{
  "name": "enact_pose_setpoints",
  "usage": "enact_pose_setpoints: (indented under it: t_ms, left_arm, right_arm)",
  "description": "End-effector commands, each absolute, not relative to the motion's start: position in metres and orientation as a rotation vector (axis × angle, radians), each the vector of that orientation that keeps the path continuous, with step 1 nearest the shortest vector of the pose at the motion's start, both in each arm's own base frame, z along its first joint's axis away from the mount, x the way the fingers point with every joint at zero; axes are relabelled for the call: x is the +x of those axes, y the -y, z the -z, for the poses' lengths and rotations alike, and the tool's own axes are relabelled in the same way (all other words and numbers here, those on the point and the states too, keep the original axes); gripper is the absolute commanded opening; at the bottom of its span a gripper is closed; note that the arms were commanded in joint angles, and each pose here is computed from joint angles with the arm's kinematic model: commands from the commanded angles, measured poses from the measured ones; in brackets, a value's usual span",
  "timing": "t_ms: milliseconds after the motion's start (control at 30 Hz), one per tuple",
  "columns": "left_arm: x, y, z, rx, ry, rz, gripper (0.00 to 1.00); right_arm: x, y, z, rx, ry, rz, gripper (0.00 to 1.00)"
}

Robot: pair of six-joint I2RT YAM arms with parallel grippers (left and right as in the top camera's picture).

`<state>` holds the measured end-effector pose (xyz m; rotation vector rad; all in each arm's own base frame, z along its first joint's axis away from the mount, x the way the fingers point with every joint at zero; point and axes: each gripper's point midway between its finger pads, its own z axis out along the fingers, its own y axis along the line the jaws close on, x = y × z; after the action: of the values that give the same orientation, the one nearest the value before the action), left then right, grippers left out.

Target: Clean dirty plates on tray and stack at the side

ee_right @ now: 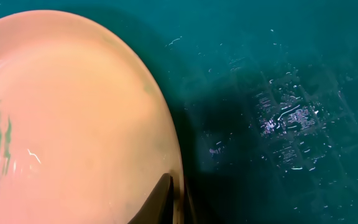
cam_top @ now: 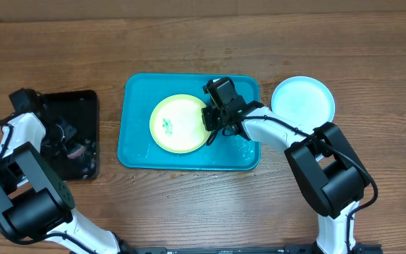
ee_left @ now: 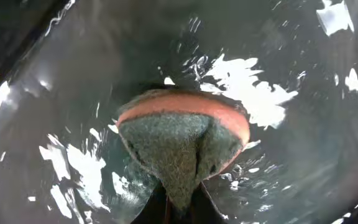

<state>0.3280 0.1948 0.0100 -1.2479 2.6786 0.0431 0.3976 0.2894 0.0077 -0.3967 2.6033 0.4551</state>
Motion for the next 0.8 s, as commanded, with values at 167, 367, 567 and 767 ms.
enact_pose_setpoints:
  t_ms: [167,367,567,767]
  left_arm:
    - [0.365,-0.199,-0.109,-1.205,-2.604,0.087,0.04]
    - [0.380,-0.167,-0.117,-1.107,-2.630,0.283,0.04]
    - [0.396,-0.097,-0.116,-0.659,-2.738,0.540,0.04]
    - [0.402,-0.028,-0.110,-0.498,-2.801,0.661,0.04]
  right_arm:
    - [0.391,-0.290,0.011,-0.415,-2.638,-0.450,0.04]
    - [0.395,-0.292,0.009,-0.394,-2.623,-0.464,0.04]
    - [0.393,-0.291,0.010,-0.350,-2.643,-0.471,0.04]
    - [0.388,-0.297,0.010,-0.344,-2.660,-0.530,0.04]
